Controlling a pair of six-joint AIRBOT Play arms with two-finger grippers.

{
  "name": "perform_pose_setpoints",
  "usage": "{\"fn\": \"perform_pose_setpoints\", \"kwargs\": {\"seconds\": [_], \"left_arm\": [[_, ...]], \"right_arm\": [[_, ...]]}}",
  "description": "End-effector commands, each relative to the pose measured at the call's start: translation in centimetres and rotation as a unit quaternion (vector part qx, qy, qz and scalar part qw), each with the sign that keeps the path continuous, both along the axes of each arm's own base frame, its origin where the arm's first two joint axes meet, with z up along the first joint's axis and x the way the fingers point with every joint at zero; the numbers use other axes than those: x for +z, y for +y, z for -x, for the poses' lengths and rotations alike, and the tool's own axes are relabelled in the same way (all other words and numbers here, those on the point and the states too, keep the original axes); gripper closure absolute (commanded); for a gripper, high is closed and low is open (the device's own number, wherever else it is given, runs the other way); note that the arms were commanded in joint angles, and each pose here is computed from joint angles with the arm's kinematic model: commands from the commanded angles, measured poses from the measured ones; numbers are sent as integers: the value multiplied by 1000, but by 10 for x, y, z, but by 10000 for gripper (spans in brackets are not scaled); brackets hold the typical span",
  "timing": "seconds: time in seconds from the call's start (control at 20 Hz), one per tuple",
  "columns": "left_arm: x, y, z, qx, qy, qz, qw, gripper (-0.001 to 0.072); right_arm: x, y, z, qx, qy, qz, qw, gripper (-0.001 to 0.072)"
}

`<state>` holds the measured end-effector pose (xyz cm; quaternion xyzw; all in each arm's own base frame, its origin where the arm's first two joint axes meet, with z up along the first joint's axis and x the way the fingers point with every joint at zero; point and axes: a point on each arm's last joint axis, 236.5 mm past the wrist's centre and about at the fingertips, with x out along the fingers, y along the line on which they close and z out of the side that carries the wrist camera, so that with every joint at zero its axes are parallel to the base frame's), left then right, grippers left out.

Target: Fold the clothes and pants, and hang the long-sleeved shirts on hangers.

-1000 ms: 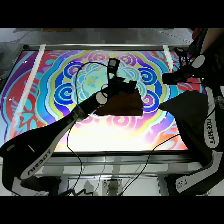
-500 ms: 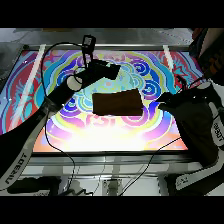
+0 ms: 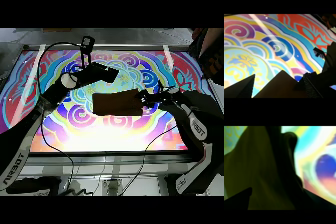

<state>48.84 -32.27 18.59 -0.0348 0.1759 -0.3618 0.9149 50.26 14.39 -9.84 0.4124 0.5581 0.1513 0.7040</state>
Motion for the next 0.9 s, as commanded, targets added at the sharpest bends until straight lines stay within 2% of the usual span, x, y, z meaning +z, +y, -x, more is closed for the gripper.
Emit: {"fn": "perform_pose_setpoints", "kwargs": {"seconds": [0.0,0.05,0.1,0.15,0.25,0.3,0.4,0.45,0.55,0.7,0.85], "left_arm": [[-1,1,1,-3,3,-2,1000,7],[-1,1,0,-2,3,-2,1000,7],[-3,3,0,-4,3,-9,1000,8],[-9,6,3,-11,4,-27,1000,16],[-33,18,15,-43,19,-101,994,33],[-50,33,23,-61,36,-154,986,179],[-82,77,38,-80,75,-260,959,648],[-95,108,45,-76,106,-307,943,695],[-104,160,50,-23,168,-339,925,695],[-102,213,61,39,232,-340,910,695],[-96,241,84,62,280,-332,899,695]], "right_arm": [[-13,40,6,29,38,-19,999,89],[-9,47,5,43,28,-17,999,297],[-3,53,1,50,15,-16,999,573],[4,58,-4,55,2,-15,998,691],[31,62,-16,75,-38,-15,996,699],[49,59,-23,84,-61,-14,995,699],[91,44,-38,88,-104,-8,991,699],[113,34,-45,88,-127,0,988,699],[162,6,-49,83,-166,16,983,699],[227,-54,-38,42,-186,59,980,699],[261,-148,2,-40,-141,157,977,699]]}}
